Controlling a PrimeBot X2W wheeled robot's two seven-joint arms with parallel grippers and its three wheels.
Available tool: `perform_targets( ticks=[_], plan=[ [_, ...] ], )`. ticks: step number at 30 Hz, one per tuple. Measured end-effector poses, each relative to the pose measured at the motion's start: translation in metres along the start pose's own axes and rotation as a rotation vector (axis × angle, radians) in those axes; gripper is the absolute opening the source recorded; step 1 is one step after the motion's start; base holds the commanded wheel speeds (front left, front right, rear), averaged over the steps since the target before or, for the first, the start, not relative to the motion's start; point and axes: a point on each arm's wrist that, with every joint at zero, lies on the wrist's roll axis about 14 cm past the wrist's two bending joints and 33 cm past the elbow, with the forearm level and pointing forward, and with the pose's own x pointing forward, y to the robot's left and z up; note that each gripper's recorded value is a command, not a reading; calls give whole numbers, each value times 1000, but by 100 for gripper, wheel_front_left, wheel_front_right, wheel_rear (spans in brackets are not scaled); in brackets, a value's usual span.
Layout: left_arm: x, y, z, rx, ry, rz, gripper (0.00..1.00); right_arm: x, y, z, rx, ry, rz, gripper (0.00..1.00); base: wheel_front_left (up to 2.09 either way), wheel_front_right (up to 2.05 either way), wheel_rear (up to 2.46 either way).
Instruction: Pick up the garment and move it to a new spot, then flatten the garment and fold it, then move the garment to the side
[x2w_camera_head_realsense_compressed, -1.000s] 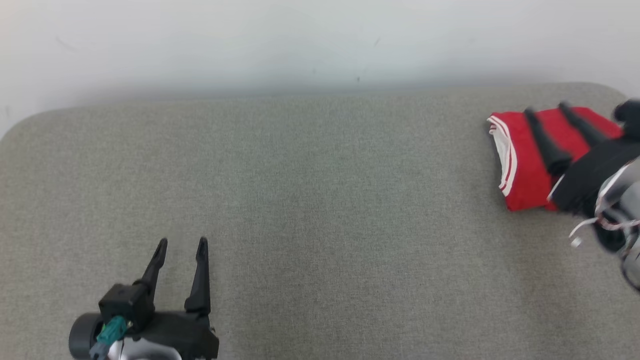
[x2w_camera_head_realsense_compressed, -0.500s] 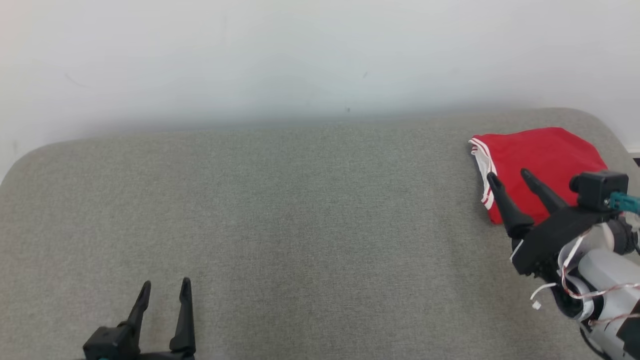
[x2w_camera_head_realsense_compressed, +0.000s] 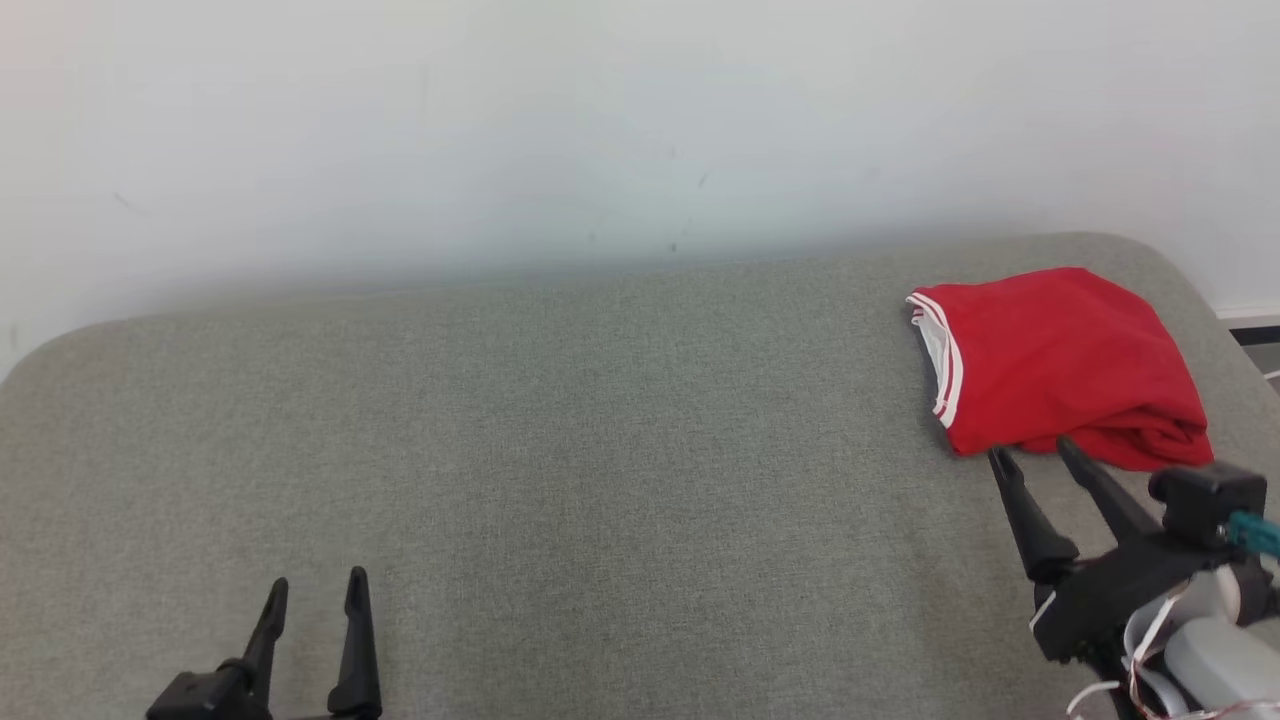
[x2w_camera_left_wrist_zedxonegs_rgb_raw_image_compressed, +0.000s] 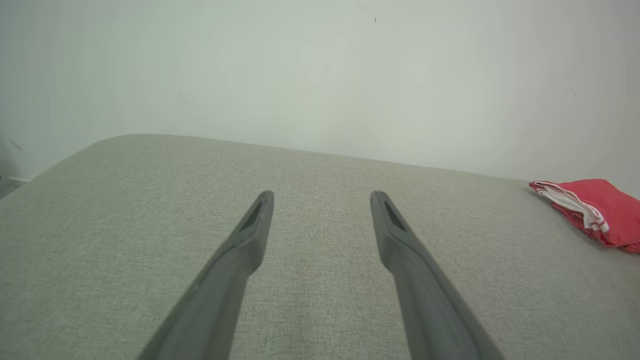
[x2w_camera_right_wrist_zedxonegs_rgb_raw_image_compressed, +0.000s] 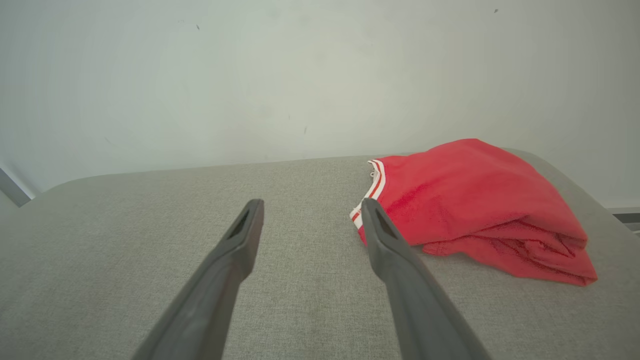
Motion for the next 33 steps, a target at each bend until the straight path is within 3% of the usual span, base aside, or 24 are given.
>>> perform_targets(
  ticks=[11,24,33],
  plan=[
    [-9,-2,-3,-45,-1,24,100,-24,-6,-10,-1,-53,-79,100,0,0,0],
    [-10,8,-11,29,29,37,100,-35,-12,-15,-114,-71,-118,100,0,0,0],
    [-8,8,-9,12,20,54,100,-42,-26,-8,-89,-116,-198,100,0,0,0]
  ],
)
